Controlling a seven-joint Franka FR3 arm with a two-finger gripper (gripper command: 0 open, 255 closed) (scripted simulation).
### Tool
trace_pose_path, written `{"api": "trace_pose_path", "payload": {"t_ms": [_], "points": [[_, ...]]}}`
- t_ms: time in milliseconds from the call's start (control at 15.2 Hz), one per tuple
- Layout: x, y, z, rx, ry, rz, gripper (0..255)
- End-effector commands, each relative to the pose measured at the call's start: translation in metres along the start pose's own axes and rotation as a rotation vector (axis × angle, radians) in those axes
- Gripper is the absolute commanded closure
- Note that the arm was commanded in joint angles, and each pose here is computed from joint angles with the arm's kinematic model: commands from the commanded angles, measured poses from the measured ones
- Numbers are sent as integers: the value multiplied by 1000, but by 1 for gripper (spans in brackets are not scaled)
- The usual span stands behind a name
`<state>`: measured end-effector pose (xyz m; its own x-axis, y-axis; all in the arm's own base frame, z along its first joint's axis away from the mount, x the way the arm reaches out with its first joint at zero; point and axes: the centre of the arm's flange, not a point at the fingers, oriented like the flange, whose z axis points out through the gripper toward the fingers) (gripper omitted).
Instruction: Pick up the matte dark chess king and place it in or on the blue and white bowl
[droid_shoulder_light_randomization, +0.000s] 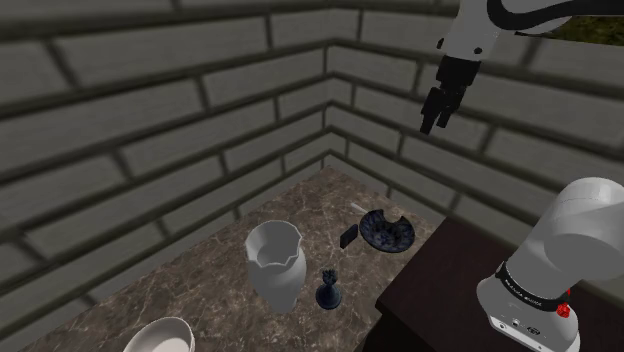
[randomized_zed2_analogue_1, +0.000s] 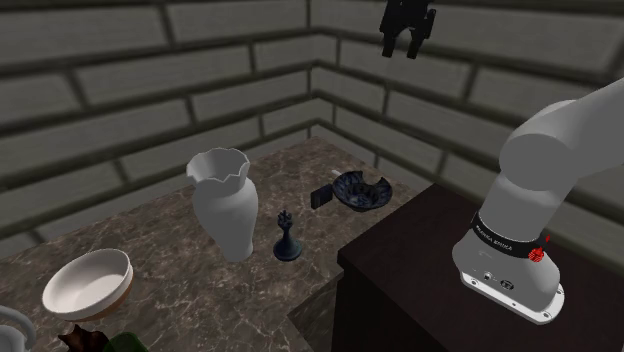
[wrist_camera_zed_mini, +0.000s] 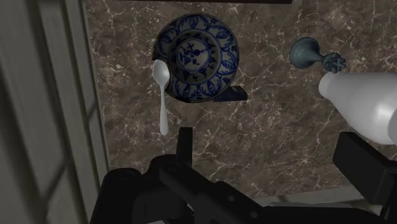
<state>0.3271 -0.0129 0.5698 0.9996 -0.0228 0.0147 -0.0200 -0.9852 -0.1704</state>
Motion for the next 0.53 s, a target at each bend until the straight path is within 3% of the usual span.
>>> {"api": "trace_pose_path", "payload": {"t_ms": [0, 462], "points": [[0, 0, 0, 0, 0, 0, 0], [6, -65, 70, -35, -3, 1, 0]]}}
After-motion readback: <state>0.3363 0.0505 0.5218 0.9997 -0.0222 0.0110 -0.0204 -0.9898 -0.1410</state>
